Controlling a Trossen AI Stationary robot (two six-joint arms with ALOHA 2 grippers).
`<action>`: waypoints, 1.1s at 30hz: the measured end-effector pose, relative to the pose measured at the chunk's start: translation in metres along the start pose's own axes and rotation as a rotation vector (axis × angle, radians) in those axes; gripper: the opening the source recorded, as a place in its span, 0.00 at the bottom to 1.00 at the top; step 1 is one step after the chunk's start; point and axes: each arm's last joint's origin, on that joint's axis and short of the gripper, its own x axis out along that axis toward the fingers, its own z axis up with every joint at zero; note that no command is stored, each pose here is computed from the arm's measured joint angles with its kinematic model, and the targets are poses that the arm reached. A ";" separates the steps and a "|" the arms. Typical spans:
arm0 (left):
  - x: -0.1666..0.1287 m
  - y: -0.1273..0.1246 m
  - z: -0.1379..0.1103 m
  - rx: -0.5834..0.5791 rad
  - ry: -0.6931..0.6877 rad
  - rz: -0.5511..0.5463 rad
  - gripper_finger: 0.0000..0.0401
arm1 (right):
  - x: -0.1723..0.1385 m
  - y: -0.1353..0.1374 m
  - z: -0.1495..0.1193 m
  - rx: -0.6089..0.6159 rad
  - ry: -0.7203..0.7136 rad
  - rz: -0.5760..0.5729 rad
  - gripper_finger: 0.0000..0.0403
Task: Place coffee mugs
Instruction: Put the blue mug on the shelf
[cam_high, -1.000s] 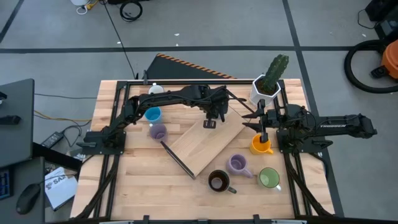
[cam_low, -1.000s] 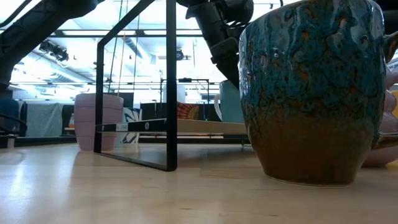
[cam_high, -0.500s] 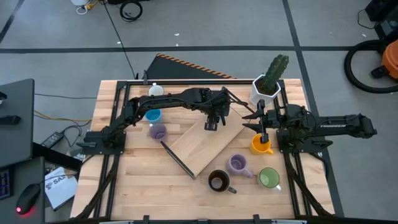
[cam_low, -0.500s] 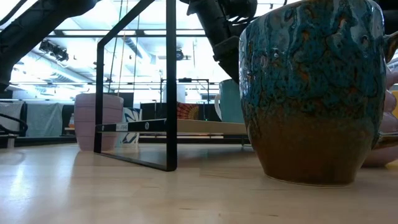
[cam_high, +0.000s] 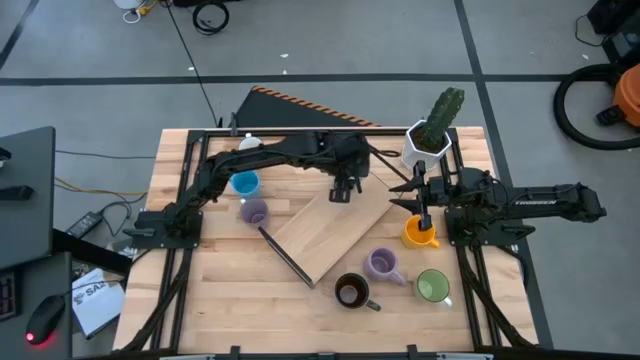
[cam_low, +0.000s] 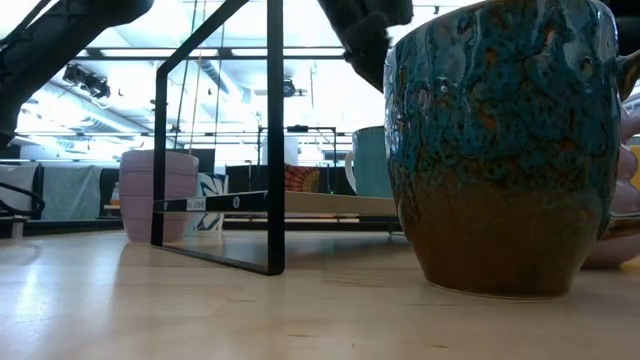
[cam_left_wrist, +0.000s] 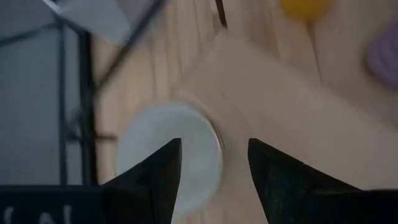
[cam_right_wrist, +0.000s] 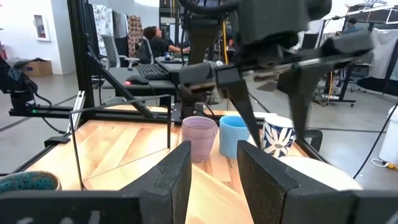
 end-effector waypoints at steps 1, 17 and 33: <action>-0.002 0.000 -0.005 -0.002 0.034 -0.014 0.48 | 0.000 0.000 0.000 0.000 0.003 0.000 0.33; -0.015 -0.019 -0.024 0.086 0.299 0.001 0.36 | 0.000 0.000 0.000 -0.044 -0.004 0.006 0.33; 0.049 0.001 -0.052 -0.202 0.256 0.030 0.35 | 0.000 0.001 0.001 -0.036 -0.013 0.026 0.33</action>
